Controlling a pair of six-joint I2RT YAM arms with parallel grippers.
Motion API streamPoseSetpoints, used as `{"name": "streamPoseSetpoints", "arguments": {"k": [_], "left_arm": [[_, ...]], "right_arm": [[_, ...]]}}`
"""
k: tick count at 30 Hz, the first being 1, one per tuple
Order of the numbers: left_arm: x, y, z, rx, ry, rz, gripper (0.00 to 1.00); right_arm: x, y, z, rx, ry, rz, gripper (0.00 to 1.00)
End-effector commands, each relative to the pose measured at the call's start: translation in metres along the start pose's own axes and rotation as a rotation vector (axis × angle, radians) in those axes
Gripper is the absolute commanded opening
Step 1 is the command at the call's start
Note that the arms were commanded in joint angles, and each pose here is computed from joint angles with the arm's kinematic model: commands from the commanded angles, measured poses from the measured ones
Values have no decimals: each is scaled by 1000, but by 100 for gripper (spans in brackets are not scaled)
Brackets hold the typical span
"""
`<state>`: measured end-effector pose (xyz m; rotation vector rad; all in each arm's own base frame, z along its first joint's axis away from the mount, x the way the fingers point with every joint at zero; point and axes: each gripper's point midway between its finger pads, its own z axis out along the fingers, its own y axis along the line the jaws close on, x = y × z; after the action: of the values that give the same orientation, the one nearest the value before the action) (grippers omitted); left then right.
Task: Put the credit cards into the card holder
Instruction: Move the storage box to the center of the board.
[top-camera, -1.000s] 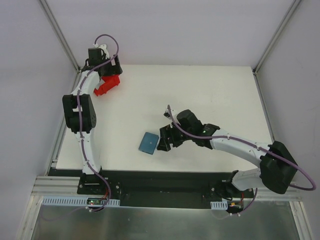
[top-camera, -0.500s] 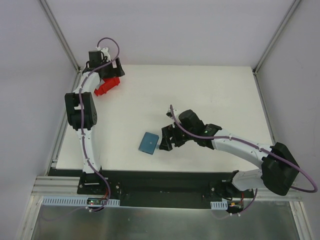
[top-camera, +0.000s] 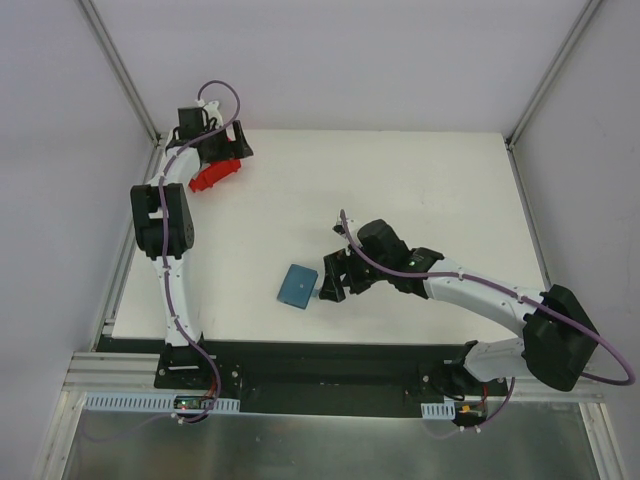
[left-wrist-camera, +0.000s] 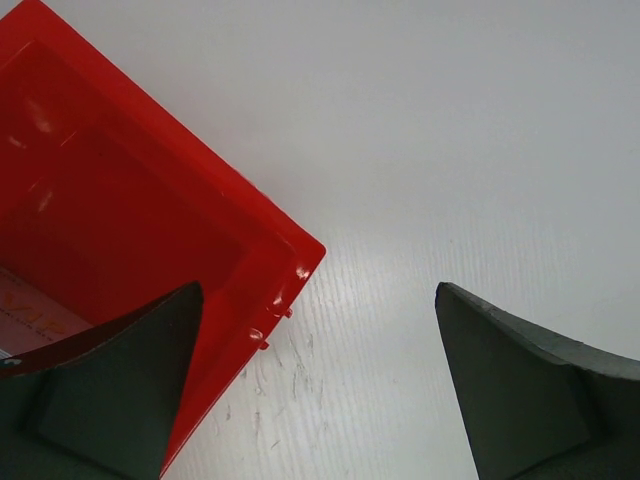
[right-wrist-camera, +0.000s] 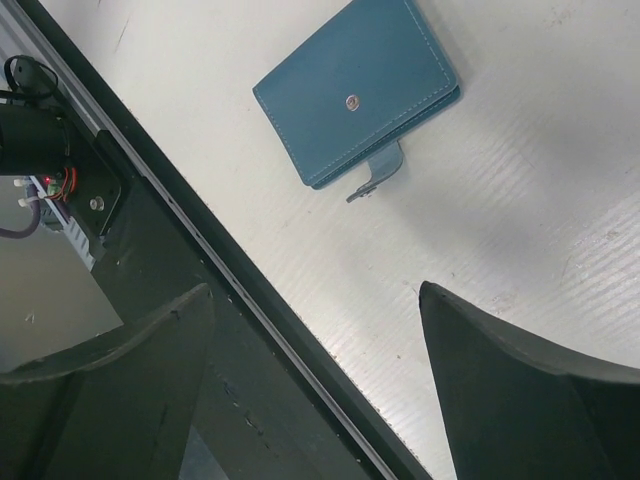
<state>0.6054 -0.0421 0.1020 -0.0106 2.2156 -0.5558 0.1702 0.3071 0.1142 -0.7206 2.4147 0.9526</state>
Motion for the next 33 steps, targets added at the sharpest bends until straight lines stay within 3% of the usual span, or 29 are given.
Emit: {"name": "streamPoseSetpoints", "arguments": {"k": [1, 19, 33], "left_arm": [[8, -17, -6, 92, 28, -31, 99], [42, -70, -14, 188, 128, -96, 98], [98, -172, -35, 305, 262, -116, 96]], "right_arm": [[4, -8, 0, 30, 6, -5, 86], [11, -19, -8, 73, -22, 7, 86], [16, -58, -22, 249, -153, 161, 89]]}}
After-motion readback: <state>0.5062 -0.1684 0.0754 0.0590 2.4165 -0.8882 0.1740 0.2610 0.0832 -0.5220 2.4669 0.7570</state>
